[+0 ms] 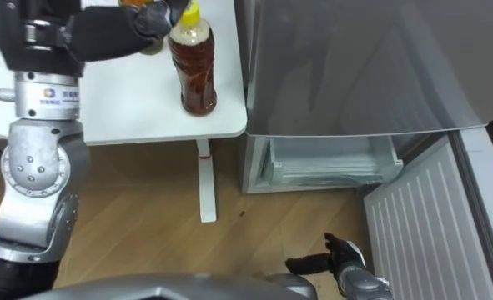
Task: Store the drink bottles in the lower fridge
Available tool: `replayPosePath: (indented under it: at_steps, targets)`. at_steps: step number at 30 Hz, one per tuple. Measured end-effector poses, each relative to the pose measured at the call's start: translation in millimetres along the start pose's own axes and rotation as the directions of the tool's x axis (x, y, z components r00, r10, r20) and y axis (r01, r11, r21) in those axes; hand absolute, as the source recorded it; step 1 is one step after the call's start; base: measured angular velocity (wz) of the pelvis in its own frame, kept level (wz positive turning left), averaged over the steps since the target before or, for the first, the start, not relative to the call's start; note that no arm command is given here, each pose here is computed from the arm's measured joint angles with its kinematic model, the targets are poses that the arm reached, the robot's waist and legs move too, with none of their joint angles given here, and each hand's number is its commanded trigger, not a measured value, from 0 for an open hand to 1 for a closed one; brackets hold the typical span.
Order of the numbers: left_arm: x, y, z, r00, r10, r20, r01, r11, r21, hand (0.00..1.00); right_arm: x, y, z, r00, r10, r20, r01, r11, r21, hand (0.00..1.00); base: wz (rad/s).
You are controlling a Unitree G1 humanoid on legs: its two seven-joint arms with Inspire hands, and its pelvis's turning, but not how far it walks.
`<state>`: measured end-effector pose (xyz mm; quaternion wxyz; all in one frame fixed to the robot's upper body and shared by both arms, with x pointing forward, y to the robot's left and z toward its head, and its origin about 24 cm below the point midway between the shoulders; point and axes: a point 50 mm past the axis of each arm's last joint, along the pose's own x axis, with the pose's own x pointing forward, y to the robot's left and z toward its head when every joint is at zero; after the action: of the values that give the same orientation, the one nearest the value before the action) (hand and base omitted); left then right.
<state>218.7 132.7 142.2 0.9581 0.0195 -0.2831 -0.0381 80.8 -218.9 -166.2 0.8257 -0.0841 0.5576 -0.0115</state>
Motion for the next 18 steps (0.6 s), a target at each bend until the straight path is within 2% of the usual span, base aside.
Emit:
replayPosePath:
  at_steps: [7,18]
  targets:
    - [-0.6,-2.6,-2,0.999,-0.039,-0.024,0.037,0.996,-0.079,0.00,1,1,3,1.000,0.000,0.009,0.000,1.000,-0.012,0.00,0.00]
    - [-3.7,-9.9,-14,0.985,-0.149,-0.092,0.141,0.986,-0.088,0.00,1,1,5,1.000,-0.003,0.019,0.003,1.000,-0.005,0.00,0.00]
